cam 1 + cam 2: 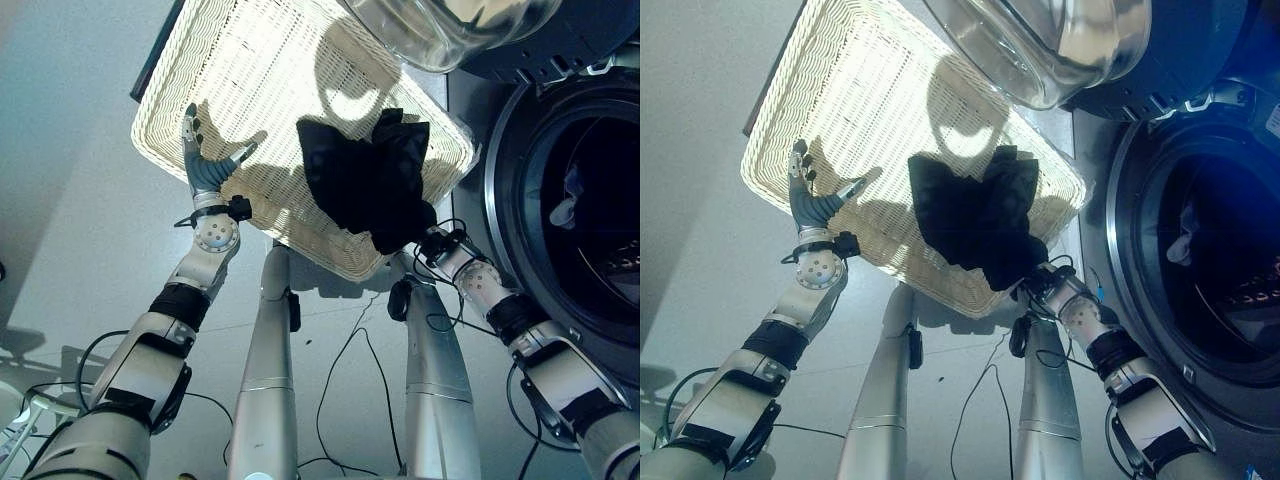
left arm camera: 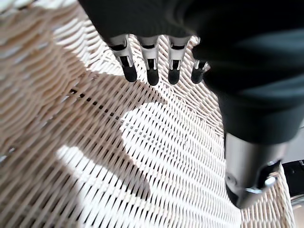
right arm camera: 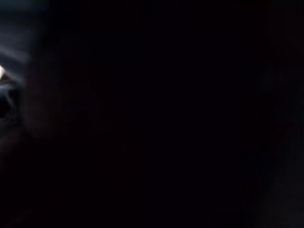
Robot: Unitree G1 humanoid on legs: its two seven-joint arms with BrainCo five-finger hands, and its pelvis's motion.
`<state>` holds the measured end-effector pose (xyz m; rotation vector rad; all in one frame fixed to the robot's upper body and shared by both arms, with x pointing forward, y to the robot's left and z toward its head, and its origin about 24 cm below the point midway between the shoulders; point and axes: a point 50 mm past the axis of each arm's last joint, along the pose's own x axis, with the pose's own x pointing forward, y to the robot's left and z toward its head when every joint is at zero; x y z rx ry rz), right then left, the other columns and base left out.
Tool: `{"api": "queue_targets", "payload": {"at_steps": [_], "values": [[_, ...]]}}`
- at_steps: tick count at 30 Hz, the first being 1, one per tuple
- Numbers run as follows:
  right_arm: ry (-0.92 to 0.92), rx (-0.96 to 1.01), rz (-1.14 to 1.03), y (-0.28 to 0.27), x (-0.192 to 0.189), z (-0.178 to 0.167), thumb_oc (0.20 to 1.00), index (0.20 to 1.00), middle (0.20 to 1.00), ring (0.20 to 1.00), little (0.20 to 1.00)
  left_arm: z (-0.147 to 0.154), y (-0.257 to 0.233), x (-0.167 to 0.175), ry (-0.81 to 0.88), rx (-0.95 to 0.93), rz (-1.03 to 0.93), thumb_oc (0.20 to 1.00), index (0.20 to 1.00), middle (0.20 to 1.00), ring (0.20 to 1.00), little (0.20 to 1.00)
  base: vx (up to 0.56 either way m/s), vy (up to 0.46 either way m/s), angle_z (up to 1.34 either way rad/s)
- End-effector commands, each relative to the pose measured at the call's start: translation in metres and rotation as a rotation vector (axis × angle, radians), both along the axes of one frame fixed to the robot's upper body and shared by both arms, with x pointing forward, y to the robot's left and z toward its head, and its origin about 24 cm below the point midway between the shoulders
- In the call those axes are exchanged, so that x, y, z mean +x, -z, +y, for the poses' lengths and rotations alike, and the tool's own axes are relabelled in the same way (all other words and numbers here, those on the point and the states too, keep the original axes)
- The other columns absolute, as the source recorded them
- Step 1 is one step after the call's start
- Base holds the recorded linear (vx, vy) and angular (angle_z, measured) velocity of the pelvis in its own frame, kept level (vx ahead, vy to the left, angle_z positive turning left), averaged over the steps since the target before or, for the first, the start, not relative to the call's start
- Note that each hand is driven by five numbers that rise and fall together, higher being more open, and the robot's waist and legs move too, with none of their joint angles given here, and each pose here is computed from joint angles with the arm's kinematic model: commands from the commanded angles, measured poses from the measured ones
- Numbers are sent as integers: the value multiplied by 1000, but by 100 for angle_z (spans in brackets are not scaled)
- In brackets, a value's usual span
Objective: Put the clothes into the washing machine.
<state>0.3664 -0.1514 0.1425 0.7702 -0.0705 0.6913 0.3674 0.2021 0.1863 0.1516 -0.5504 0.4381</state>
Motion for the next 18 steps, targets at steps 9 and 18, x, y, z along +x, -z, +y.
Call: {"api": "queue_targets", "payload": {"at_steps": [9,18], "values": [[-51,377,-332,-60,-6,-40,200,200,200,200,200,28,-15,-6,-24,-39,-93,1000,1000,1000,1000,1000,-7,-5,0],[462,600,-273,-37,-15,-147,200,200,200,200,200,54,-12,-12,-59,-46,-101,1000,1000,1000,1000,1000,-11,8,-4]]}}
